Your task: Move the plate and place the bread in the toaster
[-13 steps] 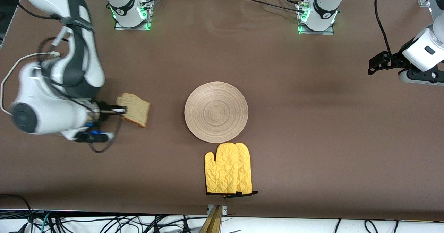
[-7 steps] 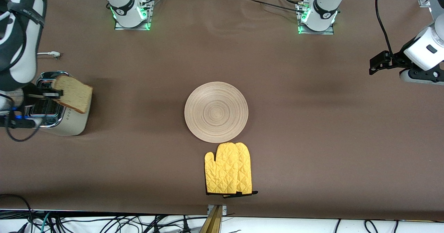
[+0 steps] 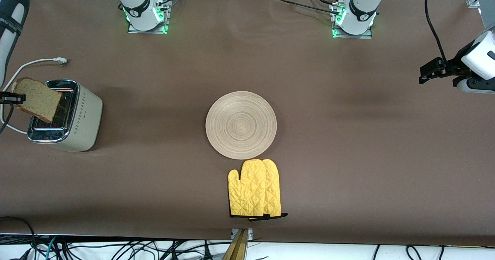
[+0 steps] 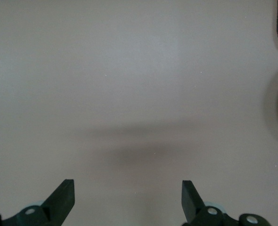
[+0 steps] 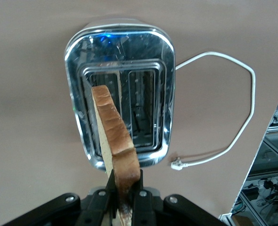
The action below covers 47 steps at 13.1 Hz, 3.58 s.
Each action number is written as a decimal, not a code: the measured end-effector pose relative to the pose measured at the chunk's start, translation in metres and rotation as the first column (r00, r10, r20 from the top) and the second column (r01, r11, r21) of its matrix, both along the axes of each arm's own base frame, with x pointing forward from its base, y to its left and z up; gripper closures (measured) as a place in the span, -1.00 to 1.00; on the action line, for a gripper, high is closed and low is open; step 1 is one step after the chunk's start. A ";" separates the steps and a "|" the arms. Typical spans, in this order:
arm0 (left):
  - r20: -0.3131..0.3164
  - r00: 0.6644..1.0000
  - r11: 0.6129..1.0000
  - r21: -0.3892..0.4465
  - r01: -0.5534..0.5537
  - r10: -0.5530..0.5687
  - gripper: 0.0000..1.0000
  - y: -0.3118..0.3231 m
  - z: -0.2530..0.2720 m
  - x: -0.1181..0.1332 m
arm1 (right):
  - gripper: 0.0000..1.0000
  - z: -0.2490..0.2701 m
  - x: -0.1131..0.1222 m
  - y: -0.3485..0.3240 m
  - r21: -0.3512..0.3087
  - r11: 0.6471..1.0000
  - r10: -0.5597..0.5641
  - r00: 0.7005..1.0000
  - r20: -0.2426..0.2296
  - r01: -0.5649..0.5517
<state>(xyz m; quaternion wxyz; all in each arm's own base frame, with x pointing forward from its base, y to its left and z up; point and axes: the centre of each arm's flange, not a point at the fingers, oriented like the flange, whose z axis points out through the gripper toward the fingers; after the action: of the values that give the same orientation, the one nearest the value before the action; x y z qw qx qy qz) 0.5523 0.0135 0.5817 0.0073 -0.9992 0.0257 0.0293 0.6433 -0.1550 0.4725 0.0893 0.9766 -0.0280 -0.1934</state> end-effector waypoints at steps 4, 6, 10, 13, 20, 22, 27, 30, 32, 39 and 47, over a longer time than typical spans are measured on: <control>0.000 1.000 1.000 0.000 0.010 -0.010 -1.00 -0.001 0.000 0.000 | 0.71 -0.043 0.011 -0.002 -0.030 0.999 0.014 1.000 -0.017 -0.014; 0.000 1.000 1.000 -0.001 0.015 -0.015 -1.00 -0.002 0.000 0.000 | 0.71 -0.056 0.012 -0.004 -0.025 1.000 0.009 1.000 -0.025 -0.010; 0.001 1.000 1.000 -0.001 0.019 -0.019 -1.00 -0.003 0.000 0.000 | 0.71 -0.078 0.018 0.005 0.024 1.000 0.002 1.000 -0.021 -0.001; 0.001 1.000 1.000 -0.001 0.023 -0.023 -1.00 -0.005 0.001 0.000 | 0.19 -0.082 0.023 0.018 0.071 0.997 0.005 1.000 0.005 -0.005; 0.003 1.000 1.000 -0.001 0.024 -0.024 -1.00 -0.005 0.001 0.000 | -1.00 -0.018 0.033 0.042 0.184 0.982 0.007 0.986 0.169 -0.039; 0.003 1.000 1.000 -0.001 0.024 -0.024 -1.00 -0.006 0.001 0.000 | -1.00 0.005 0.032 0.069 0.243 0.966 0.030 0.977 0.213 -0.083; 0.003 1.000 1.000 -0.001 0.029 -0.029 -1.00 -0.008 0.002 0.000 | -1.00 0.014 0.034 0.156 0.253 0.945 0.153 0.964 0.218 -0.207; 0.003 1.000 1.000 -0.001 0.031 -0.031 -1.00 -0.009 0.002 0.000 | -1.00 0.030 0.034 0.181 0.237 0.944 0.170 0.954 0.246 -0.229; 0.003 0.999 0.999 -0.001 0.032 -0.032 -1.00 -0.010 0.002 0.000 | -1.00 0.047 0.032 0.192 0.171 0.964 0.146 0.946 0.290 -0.202; 0.004 0.999 0.999 -0.001 0.032 -0.032 -1.00 -0.010 0.002 0.000 | -1.00 0.095 -0.024 0.222 0.150 0.988 -0.026 0.927 0.374 -0.032; 0.004 0.999 0.999 -0.001 0.033 -0.033 -1.00 -0.010 0.002 0.000 | -1.00 0.086 -0.059 0.185 0.148 0.989 -0.073 0.939 0.336 0.024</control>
<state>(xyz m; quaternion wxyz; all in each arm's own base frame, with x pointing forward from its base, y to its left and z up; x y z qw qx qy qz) 0.5528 0.0032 0.5840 0.0075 -0.9987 0.0421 0.0269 0.5845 0.0301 0.5586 0.0088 0.9982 -0.0532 -0.0253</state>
